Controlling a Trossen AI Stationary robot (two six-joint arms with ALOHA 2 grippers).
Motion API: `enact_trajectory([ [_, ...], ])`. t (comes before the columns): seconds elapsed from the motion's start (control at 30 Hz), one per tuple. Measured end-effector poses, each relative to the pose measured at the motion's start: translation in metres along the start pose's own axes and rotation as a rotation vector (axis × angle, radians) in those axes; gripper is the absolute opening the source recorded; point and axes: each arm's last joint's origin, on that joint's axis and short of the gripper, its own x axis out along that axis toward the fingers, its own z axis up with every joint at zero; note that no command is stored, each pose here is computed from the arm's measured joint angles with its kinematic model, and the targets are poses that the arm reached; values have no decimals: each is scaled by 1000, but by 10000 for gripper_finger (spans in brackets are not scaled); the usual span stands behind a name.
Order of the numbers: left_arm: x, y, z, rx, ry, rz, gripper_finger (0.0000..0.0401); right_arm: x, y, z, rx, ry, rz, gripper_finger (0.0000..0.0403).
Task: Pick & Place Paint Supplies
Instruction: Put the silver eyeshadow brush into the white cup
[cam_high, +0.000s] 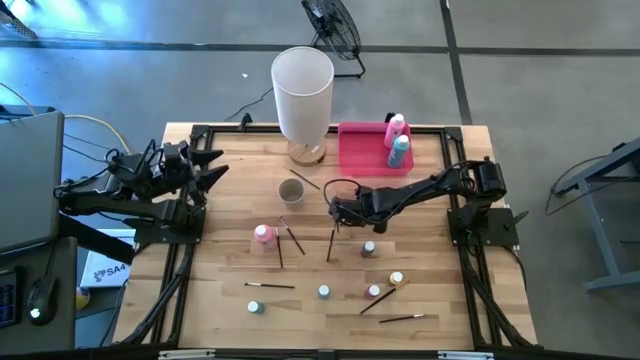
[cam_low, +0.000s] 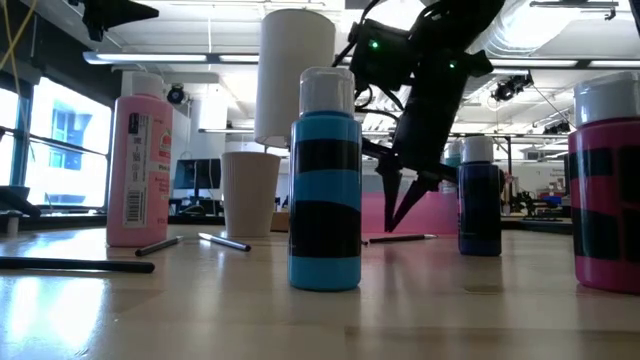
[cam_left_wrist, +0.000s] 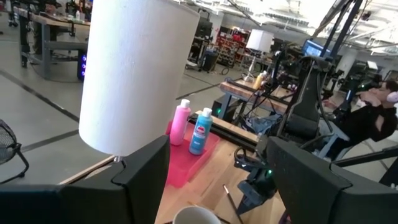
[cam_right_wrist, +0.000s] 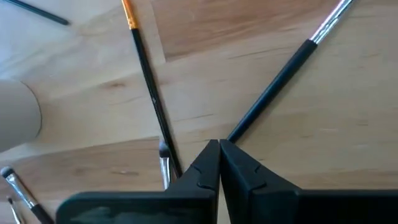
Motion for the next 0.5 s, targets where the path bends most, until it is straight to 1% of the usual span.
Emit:
enact_trajectory([
  [0.23, 0, 0, 0, 1, 2, 1, 261, 0, -4, 0, -9, 12, -42, 3],
  [0.43, 0, 0, 0, 1, 2, 0, 261, 0, 4, 0, 12, 17, 40, 3],
  [0.5, 0, 0, 0, 1, 2, 1, 261, 0, 5, 0, 14, 9, 49, 3],
])
